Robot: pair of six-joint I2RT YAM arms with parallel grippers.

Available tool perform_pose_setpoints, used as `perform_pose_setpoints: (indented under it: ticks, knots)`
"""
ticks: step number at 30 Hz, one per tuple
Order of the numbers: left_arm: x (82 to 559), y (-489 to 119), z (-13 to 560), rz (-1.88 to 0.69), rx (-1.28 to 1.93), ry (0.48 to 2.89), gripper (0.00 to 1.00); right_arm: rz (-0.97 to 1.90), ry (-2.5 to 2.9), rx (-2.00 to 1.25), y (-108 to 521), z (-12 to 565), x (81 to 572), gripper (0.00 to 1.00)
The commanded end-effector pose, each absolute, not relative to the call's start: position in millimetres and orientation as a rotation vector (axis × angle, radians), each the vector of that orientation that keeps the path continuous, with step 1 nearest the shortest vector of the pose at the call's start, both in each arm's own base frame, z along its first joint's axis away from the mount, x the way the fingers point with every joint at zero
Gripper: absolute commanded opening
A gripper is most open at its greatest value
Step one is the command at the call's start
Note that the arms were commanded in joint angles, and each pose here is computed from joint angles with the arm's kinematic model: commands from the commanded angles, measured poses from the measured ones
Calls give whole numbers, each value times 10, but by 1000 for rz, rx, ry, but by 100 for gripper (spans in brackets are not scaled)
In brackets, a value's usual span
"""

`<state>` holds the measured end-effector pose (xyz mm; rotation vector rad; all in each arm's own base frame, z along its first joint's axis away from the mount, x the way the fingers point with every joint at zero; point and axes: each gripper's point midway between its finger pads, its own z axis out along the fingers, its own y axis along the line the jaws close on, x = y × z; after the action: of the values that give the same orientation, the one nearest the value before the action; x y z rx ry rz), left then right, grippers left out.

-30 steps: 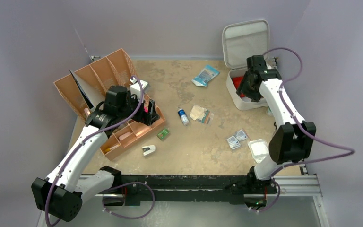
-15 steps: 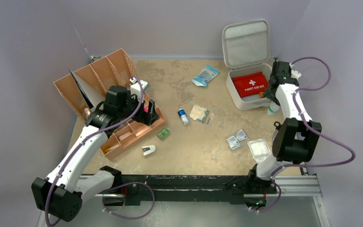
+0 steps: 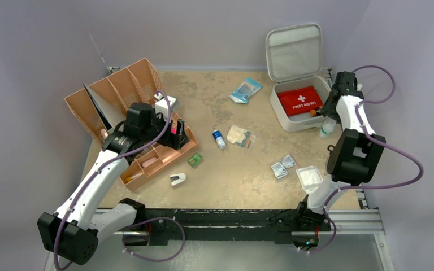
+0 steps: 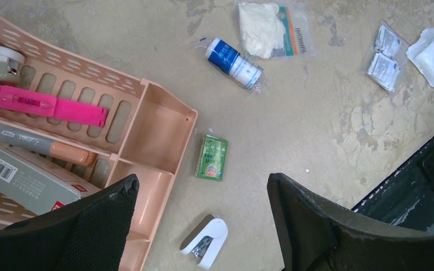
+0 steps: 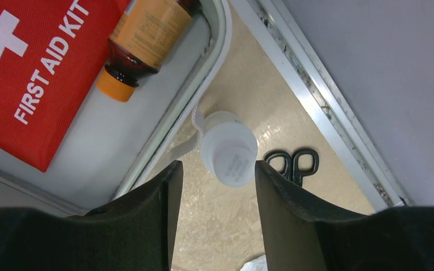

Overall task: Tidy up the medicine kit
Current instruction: Pick up the pill bottle at the center of the board.

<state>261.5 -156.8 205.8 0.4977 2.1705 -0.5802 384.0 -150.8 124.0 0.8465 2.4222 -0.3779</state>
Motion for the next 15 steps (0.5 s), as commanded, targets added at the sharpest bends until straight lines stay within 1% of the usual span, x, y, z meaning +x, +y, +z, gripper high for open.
perform_pose_setpoints:
  ticks: [1,3,7,12,15]
  knots:
    - [2628,-1567,2140,-559,526,2126,82,-360,2410,776,-1563,1371,4005,51]
    - [2628,-1568,2135,-560,527,2128,82,-371,2422,770,-1583,1353,4002,48]
    - [2635,-1561,2138,-554,526,2128,82,-409,2421,777,-1617,1334,3942,45]
    - [2644,-1534,2126,-534,521,2132,82,-430,2438,756,-1625,1311,3869,44]
    - [2642,-1538,2123,-536,525,2132,82,-452,2454,735,-1650,1264,3852,48]
